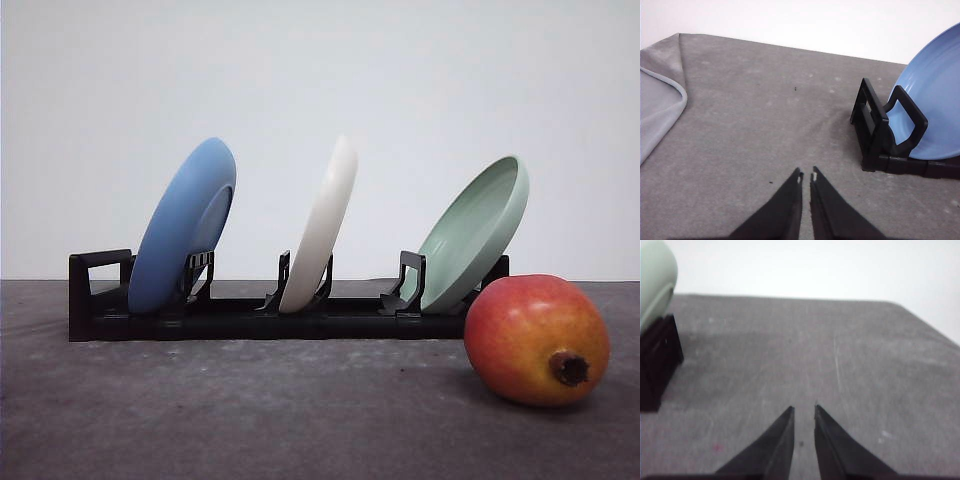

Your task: Place pomegranate in white plate

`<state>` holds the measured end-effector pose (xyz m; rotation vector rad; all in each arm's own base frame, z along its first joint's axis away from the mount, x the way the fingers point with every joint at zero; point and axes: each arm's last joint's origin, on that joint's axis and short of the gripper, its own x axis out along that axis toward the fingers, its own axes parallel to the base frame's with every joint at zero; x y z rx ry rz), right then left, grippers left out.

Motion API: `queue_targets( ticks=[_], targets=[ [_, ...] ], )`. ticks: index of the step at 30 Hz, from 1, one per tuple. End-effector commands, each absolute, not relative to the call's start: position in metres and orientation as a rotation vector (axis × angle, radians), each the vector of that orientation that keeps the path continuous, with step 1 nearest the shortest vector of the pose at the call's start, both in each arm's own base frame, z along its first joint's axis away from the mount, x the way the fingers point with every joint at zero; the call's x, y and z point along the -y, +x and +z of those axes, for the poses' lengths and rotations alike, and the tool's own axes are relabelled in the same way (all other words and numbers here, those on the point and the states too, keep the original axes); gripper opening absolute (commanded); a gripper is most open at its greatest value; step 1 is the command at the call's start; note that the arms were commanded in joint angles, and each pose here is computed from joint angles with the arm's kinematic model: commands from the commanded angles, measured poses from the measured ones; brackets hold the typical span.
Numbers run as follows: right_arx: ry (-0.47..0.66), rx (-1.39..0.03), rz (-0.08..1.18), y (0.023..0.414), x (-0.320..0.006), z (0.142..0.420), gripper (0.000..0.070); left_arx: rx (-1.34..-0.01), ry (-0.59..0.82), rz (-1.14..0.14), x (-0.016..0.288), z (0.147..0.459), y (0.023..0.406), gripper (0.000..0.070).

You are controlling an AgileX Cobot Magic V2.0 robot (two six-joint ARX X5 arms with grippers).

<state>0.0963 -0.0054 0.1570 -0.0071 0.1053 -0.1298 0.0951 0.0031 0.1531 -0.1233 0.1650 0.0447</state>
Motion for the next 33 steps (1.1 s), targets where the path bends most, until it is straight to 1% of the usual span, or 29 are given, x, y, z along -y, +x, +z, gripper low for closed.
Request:
queue_targets(
  ticks=[1, 3, 5, 7, 9, 12, 15, 18, 22, 23, 26, 30, 33],
  targets=[
    [0.023, -0.078, -0.129, 0.097, 0.005, 0.158, 0.0076, -0.167, -0.129, 0.043, -0.003, 0.151, 0.095, 0.0015],
    [0.124, -0.064, -0.133, 0.097, 0.005, 0.159, 0.0071, -0.164, -0.158, 0.045, -0.003, 0.152, 0.095, 0.0013],
    [0.196, -0.057, -0.125, 0.097, 0.005, 0.16, 0.0, -0.136, -0.231, 0.048, -0.003, 0.154, 0.096, 0.001],
    [0.255, -0.067, -0.088, 0.095, 0.004, 0.164, 0.0, -0.103, -0.286, 0.043, -0.003, 0.161, 0.095, 0.001],
    [0.301, -0.072, -0.055, 0.093, 0.003, 0.174, 0.0, -0.07, -0.33, 0.032, -0.003, 0.174, 0.093, 0.001],
    [0.335, -0.083, -0.014, 0.087, 0.001, 0.198, 0.0, -0.041, -0.36, -0.001, -0.002, 0.196, 0.09, 0.001],
    [0.337, -0.097, 0.035, 0.08, 0.0, 0.231, 0.0, -0.053, -0.363, -0.066, 0.0, 0.222, 0.088, 0.001],
    [0.333, -0.124, 0.099, 0.077, -0.002, 0.262, 0.0, -0.094, -0.365, -0.148, 0.003, 0.25, 0.087, 0.001],
    [0.271, -0.186, 0.203, 0.08, -0.005, 0.299, 0.0, -0.151, -0.359, -0.279, 0.007, 0.287, 0.09, 0.001],
    [0.255, -0.213, 0.245, 0.082, -0.006, 0.309, 0.0, -0.166, -0.361, -0.325, 0.008, 0.296, 0.093, 0.001],
    [0.201, -0.271, 0.368, 0.091, -0.01, 0.328, 0.0, -0.202, -0.363, -0.464, 0.011, 0.318, 0.1, 0.001],
    [0.148, -0.329, 0.544, 0.103, -0.014, 0.349, 0.0, -0.242, -0.338, -0.667, 0.016, 0.34, 0.114, 0.001],
    [0.125, -0.347, 0.646, 0.111, -0.016, 0.359, 0.0, -0.26, -0.332, -0.774, 0.018, 0.353, 0.123, 0.001]
  ],
)
